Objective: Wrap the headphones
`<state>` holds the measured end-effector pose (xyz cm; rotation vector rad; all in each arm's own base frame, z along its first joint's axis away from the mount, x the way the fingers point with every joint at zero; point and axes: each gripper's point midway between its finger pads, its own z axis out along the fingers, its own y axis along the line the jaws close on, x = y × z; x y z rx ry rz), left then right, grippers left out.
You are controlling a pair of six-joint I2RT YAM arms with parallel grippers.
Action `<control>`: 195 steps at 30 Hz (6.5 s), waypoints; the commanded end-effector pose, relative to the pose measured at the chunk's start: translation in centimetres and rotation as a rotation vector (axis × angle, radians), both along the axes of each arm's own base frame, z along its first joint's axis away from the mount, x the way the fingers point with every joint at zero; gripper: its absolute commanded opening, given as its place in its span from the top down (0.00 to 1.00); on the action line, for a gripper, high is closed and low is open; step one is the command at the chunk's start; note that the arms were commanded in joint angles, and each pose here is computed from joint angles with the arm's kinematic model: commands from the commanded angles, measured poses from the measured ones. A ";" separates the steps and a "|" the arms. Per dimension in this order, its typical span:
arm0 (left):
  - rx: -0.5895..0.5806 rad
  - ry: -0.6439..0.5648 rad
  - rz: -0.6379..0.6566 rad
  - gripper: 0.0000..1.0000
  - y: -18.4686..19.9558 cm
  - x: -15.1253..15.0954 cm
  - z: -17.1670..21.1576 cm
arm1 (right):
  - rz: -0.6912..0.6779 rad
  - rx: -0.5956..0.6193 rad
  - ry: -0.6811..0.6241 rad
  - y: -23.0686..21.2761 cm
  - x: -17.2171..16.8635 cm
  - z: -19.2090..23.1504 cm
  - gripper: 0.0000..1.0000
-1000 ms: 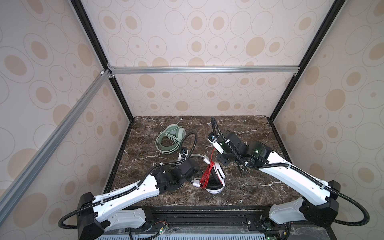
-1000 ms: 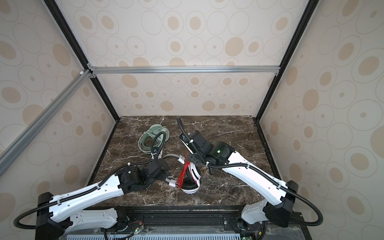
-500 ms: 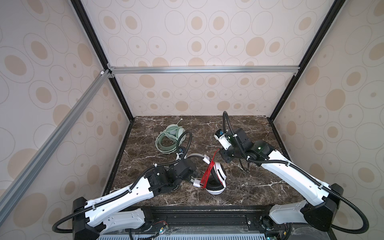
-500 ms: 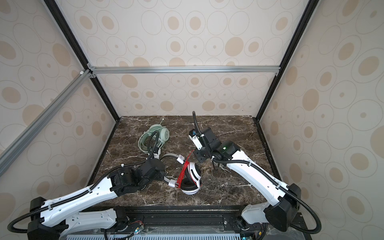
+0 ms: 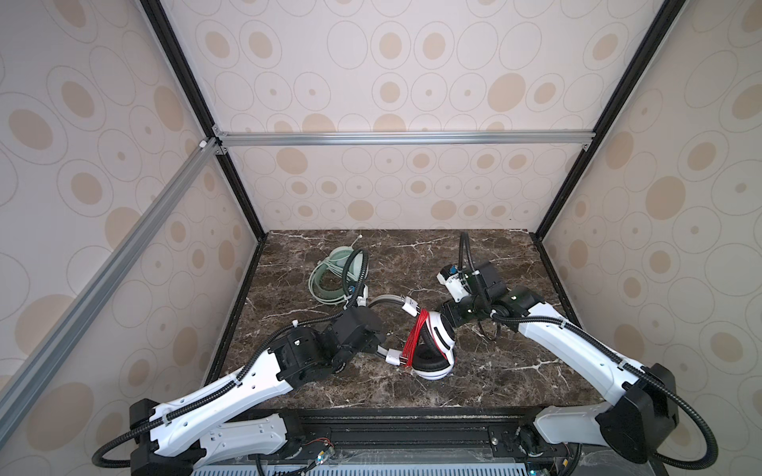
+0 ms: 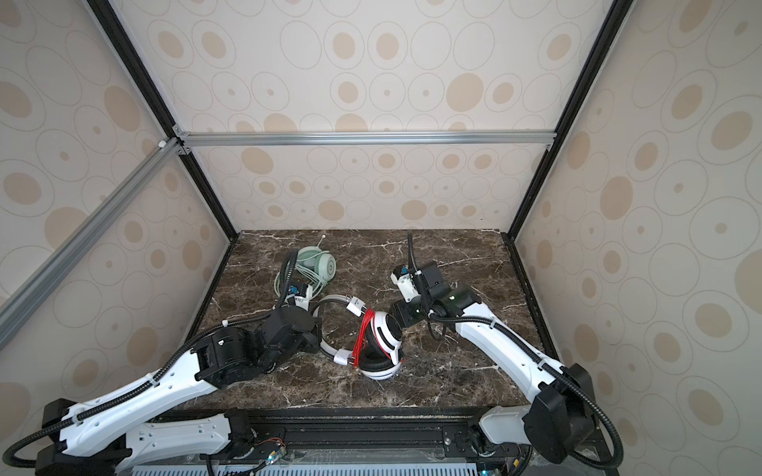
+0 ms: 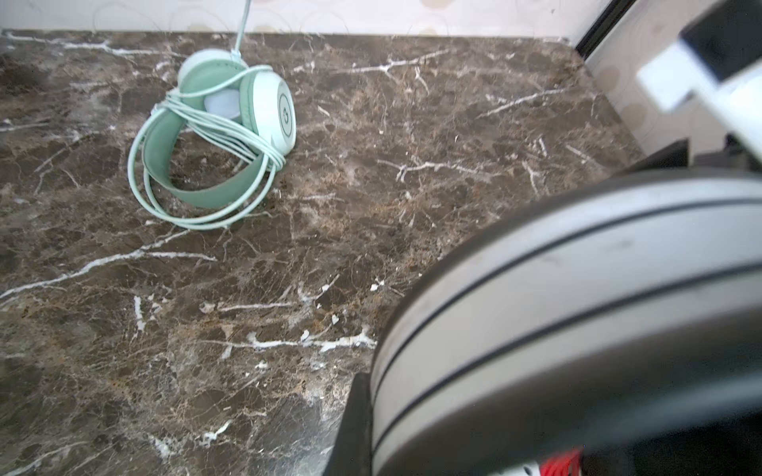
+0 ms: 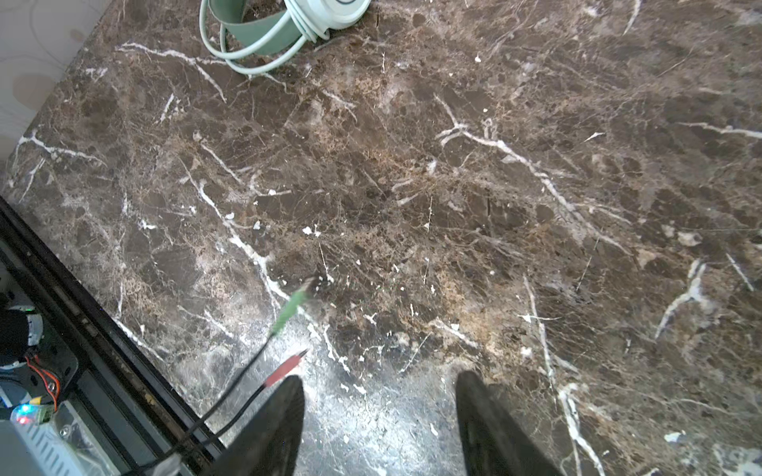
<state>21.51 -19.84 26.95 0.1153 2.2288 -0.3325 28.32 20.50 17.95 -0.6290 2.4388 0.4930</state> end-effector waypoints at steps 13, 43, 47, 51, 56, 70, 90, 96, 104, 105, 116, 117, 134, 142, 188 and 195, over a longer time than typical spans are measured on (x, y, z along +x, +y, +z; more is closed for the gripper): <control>-0.199 -0.160 0.068 1.00 0.8 1.0 10.5 | 0.157 0.456 -0.062 2.4 -5.7 2.9 0.31; -0.227 -0.179 0.039 1.00 0.1 1.1 13.6 | 0.689 0.796 -0.034 9.8 -5.8 6.5 0.36; -0.227 -0.181 0.044 1.00 0.0 1.2 13.6 | 0.690 0.794 -0.022 9.7 -6.0 6.1 0.40; -0.233 -0.182 0.051 1.00 -0.1 1.4 13.6 | 0.691 0.791 -0.009 9.6 -6.5 5.6 0.43; -0.246 -0.186 0.067 1.00 0.2 1.5 13.9 | 0.688 0.780 0.003 9.4 -7.0 4.8 0.52; -0.265 -0.186 0.119 1.00 1.1 1.8 13.9 | 0.647 0.757 0.010 8.9 -7.3 3.6 0.92; -0.476 -0.268 0.433 1.00 3.7 4.2 12.0 | 0.156 0.823 0.051 7.4 -8.3 2.6 0.97; -0.443 -0.269 0.463 1.00 3.1 5.6 10.5 | 0.082 0.761 0.116 6.7 -9.2 1.4 0.98; -0.409 -0.240 0.495 1.00 1.7 8.2 7.5 | 0.026 0.762 0.159 6.1 -9.5 0.8 0.99; -0.402 -0.230 0.496 1.00 1.4 8.6 7.0 | 0.019 0.760 0.155 6.0 -9.4 0.8 0.99; -0.346 -0.107 0.509 1.00 -1.0 13.8 0.5 | -0.131 0.624 0.049 3.2 -7.7 -0.4 0.99; -0.340 -0.095 0.507 1.00 -1.2 14.2 -0.2 | -0.144 0.613 0.034 3.0 -7.4 -0.4 1.00; -0.230 0.131 0.511 1.00 -3.6 17.9 -11.7 | -0.207 0.364 0.090 4.7 -2.7 -3.5 1.00; -0.104 0.247 0.504 1.00 -3.6 18.5 -16.8 | -0.269 0.282 0.148 4.7 -0.5 -5.9 0.99; -0.038 0.323 0.450 0.66 -2.5 22.1 -19.3 | -0.286 0.390 0.422 9.3 11.0 -8.5 0.88; -0.038 0.354 0.434 0.66 -2.5 21.4 -20.8 | -0.312 0.422 0.425 10.0 12.5 -8.9 0.87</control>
